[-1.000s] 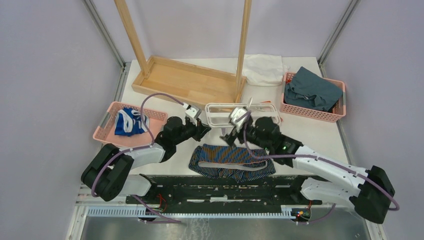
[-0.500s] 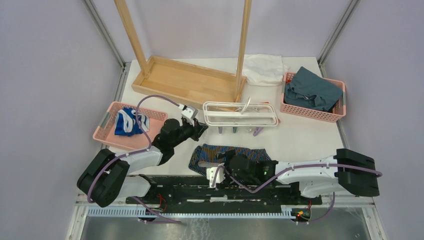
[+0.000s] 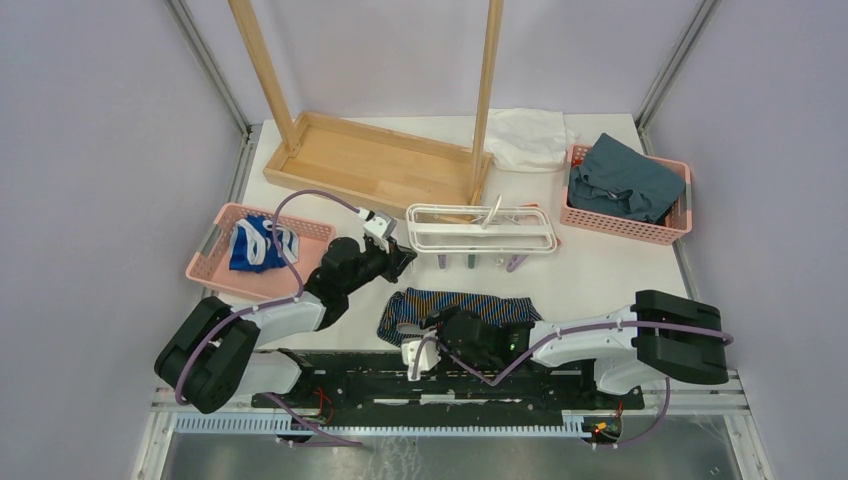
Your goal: Clip the underwear to the hanger
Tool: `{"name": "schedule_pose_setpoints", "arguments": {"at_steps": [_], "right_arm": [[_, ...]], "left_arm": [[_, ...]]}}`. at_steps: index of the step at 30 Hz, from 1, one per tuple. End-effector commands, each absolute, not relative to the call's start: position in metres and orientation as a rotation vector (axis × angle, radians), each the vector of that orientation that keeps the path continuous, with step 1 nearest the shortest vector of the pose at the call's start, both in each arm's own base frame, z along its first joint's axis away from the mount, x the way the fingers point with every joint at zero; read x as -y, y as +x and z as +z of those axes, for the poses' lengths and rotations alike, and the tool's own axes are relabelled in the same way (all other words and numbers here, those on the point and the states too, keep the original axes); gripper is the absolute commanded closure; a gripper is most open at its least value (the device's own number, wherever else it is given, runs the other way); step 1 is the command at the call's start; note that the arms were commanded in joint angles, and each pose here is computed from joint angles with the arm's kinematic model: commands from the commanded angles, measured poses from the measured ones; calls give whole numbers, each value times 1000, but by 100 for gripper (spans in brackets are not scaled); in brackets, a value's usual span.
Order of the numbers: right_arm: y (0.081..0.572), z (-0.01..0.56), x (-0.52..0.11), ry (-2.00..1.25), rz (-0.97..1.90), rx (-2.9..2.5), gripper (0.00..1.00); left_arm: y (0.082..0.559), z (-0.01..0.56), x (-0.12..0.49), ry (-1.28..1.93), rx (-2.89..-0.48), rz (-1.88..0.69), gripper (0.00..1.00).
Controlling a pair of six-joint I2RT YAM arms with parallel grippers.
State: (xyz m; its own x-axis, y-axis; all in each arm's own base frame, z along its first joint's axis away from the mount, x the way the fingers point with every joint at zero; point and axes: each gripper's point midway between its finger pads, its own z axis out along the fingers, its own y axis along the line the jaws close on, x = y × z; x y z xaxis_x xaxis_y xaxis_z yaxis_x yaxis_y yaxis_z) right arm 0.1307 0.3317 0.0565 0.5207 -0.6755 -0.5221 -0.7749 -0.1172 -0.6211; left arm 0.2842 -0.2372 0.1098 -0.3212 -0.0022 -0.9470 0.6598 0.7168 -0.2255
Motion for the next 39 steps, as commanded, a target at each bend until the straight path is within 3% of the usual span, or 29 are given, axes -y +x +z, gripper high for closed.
{"name": "schedule_pose_setpoints", "arguments": {"at_steps": [1, 9, 17, 26, 39], "right_arm": [[134, 92, -365, -1707, 209, -1157, 32], [128, 89, -367, -1726, 249, -1166, 39], [130, 64, -361, -1781, 194, -1166, 35], [137, 58, -354, -1825, 106, -1150, 40], [137, 55, -349, -1861, 90, -1150, 41]], "left_arm": [[295, 136, 245, 517, -1697, -742, 97], [294, 136, 245, 525, -1696, -745, 97], [294, 134, 247, 532, -1703, -748, 97], [294, 133, 248, 539, -1706, -752, 97], [294, 131, 249, 551, -1714, -758, 97]]}}
